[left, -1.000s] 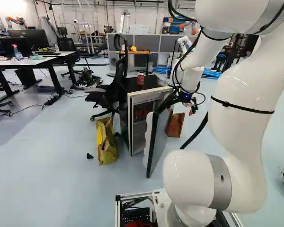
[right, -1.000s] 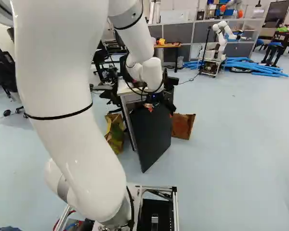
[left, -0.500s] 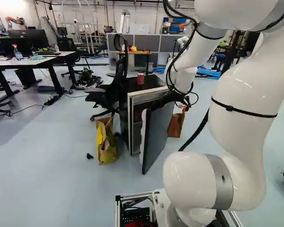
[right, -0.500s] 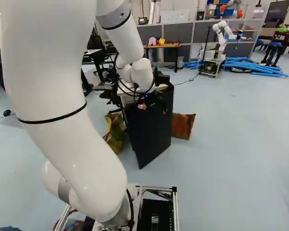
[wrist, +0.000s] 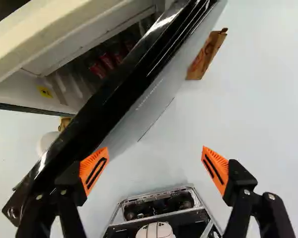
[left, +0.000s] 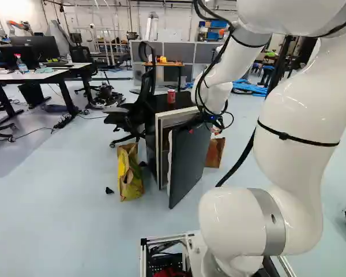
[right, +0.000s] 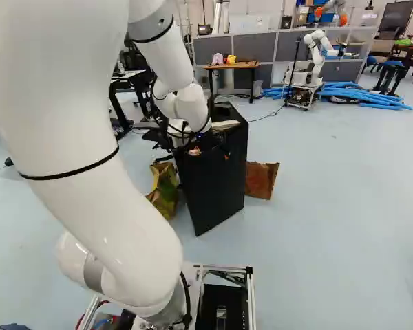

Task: Grab a drink from the fridge

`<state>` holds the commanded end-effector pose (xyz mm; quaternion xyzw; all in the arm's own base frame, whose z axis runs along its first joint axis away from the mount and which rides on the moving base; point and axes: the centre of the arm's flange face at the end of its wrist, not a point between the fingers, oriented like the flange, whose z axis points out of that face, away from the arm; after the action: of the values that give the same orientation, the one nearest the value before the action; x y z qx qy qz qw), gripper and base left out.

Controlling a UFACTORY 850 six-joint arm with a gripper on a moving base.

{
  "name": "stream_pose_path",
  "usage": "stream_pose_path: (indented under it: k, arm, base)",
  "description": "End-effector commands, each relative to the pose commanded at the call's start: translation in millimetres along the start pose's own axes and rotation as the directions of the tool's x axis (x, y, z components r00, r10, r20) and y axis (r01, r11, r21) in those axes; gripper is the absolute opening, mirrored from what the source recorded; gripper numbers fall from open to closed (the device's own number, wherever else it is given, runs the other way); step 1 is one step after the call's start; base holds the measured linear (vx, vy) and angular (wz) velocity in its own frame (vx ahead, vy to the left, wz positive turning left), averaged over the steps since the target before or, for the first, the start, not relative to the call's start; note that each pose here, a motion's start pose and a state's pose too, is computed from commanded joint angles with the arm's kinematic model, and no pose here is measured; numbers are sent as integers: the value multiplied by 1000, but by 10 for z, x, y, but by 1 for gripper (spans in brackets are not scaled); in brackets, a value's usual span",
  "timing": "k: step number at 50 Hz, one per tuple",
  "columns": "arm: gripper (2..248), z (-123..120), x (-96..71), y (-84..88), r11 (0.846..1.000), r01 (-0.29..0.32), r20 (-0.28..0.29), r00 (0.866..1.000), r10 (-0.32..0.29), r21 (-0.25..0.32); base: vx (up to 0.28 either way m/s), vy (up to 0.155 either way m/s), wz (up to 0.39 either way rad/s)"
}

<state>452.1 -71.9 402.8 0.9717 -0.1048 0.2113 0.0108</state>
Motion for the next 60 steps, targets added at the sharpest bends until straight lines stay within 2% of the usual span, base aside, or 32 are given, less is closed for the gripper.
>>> stream_pose_path:
  k: [23,60]
  arm:
    - [247,23,40,-254,999,49,-4,999,-49,23]
    - [247,147,290,-588,993,104,-18,994,-104,49]
  base:
    - [0,0,0]
    - [0,0,0]
